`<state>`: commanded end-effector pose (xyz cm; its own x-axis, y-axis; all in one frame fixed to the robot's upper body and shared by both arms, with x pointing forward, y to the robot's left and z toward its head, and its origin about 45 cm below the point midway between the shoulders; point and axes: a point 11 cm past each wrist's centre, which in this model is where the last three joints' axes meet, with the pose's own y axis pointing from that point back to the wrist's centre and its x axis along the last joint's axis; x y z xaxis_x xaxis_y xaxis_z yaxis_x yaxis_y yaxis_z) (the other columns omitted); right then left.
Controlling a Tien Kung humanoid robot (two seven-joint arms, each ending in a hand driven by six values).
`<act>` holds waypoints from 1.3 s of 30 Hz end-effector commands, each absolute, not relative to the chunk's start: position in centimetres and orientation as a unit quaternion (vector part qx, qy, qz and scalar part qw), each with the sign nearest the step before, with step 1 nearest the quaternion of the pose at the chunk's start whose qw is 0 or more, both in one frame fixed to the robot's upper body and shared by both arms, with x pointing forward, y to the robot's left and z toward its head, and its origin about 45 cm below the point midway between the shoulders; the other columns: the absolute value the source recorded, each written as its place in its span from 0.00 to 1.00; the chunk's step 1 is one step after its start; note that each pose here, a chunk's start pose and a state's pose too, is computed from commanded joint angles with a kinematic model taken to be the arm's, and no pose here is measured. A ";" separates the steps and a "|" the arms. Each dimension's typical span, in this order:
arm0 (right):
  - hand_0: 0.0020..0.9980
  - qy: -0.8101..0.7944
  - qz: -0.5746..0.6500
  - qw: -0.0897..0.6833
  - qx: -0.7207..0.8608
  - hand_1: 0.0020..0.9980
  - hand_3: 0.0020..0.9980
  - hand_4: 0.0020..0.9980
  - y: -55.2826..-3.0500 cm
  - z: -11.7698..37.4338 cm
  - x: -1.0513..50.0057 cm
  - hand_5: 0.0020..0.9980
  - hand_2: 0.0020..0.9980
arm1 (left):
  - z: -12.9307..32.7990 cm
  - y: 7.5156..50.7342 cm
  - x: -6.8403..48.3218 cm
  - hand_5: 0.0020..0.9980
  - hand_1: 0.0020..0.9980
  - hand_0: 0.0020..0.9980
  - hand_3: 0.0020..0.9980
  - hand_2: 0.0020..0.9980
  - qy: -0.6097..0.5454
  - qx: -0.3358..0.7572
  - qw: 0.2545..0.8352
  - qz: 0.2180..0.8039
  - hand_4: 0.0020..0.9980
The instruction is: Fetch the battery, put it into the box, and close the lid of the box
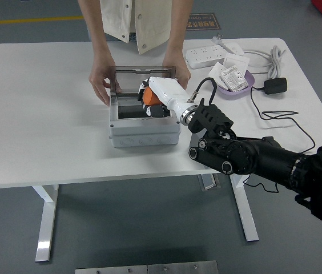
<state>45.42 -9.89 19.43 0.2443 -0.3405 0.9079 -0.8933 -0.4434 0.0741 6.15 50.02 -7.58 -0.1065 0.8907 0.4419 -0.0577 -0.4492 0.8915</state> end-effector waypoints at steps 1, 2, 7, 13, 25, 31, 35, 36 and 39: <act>0.23 -0.425 0.443 0.313 0.725 0.20 0.23 0.00 -9.9 19.4 45.4 0.00 0.23 | -7.6 50.0 6.2 0.00 0.64 0.57 0.59 0.61 0.373 0.558 0.369 0.643 0.66; 0.23 -0.425 0.442 0.315 0.725 0.20 0.24 0.00 -10.0 19.4 45.5 0.00 0.24 | -7.6 50.0 6.2 0.00 0.64 0.57 0.59 0.61 0.373 0.558 0.369 0.643 0.66; 0.23 -0.426 0.430 0.320 0.729 0.20 0.24 0.00 -10.1 19.1 45.5 0.00 0.24 | -7.6 50.0 6.2 0.00 0.64 0.57 0.59 0.61 0.372 0.559 0.370 0.642 0.66; 0.25 -0.424 0.414 0.322 0.738 0.20 0.25 0.00 -10.1 18.7 45.4 0.00 0.25 | -7.6 50.0 6.1 0.00 0.64 0.57 0.59 0.61 0.373 0.560 0.369 0.641 0.66; 0.33 -0.415 0.400 0.323 0.751 0.28 0.44 0.26 -9.9 18.4 45.2 0.06 0.35 | -7.6 49.9 6.3 0.00 0.64 0.57 0.59 0.61 0.372 0.560 0.371 0.641 0.66; 0.52 -0.412 0.396 0.321 0.755 0.53 0.70 0.59 -9.6 18.3 45.0 0.31 0.59 | -7.6 49.9 6.4 0.00 0.64 0.57 0.59 0.61 0.371 0.561 0.371 0.640 0.66; 0.68 -0.414 0.393 0.318 0.757 0.63 0.77 0.76 -9.6 18.5 45.1 0.48 0.64 | -7.6 49.9 6.4 0.00 0.64 0.57 0.59 0.61 0.370 0.561 0.372 0.640 0.67; 0.68 -0.416 0.391 0.317 0.757 0.63 0.77 0.76 -9.6 18.5 45.1 0.48 0.64 | -7.6 49.9 6.5 0.00 0.64 0.57 0.59 0.61 0.370 0.561 0.372 0.640 0.67; 0.80 -0.421 0.386 0.313 0.759 0.71 0.80 0.94 -9.6 18.6 45.1 0.68 0.70 | -7.6 49.8 6.5 0.00 0.64 0.57 0.59 0.61 0.369 0.562 0.373 0.640 0.67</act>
